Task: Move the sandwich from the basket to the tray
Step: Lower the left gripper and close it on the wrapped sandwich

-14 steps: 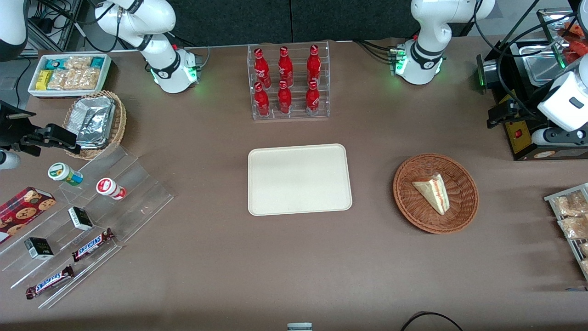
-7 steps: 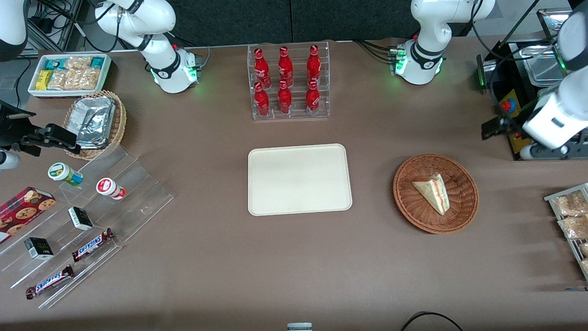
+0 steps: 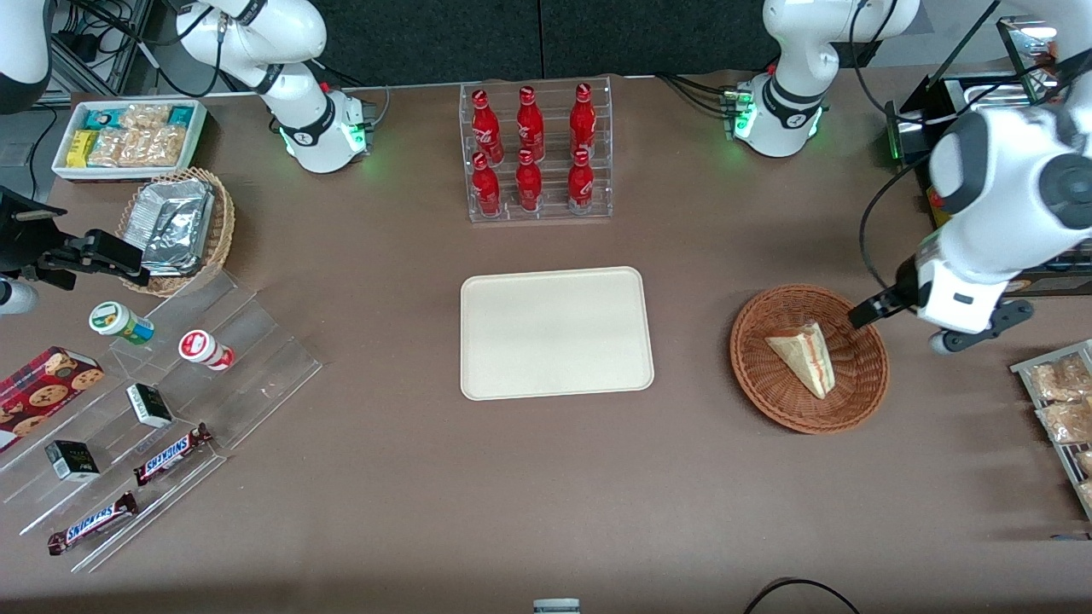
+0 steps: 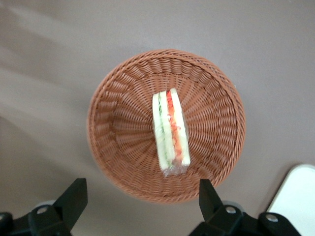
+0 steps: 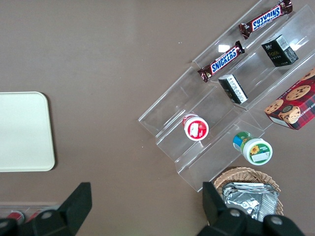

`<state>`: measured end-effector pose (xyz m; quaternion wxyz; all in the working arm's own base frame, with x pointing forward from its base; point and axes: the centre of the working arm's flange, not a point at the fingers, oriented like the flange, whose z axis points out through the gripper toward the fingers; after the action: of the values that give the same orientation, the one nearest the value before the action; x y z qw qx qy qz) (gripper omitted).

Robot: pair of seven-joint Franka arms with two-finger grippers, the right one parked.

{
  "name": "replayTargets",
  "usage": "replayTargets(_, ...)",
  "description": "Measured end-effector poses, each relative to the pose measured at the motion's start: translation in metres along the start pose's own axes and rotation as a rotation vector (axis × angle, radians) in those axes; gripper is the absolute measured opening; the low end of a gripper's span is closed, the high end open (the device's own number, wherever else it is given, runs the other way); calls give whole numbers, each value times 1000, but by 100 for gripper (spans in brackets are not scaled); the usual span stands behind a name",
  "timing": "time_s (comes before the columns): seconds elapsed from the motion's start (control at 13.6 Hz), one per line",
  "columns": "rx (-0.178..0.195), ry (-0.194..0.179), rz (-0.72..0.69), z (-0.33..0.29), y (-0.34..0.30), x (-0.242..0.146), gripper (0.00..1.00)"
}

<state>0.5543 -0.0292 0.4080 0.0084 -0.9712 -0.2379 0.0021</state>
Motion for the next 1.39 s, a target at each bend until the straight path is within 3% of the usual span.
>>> replayTargets(0.15, -22, 30, -82, 34, 6, -12, 100)
replayTargets(0.59, -35, 41, -118, 94, 31, -24, 100)
replayTargets(1.25, -20, 20, -117, 140, 32, -25, 100)
replayTargets(1.32, -16, 15, -117, 144, 31, -26, 93)
replayTargets(1.39, -14, 12, -117, 147, 31, -26, 93)
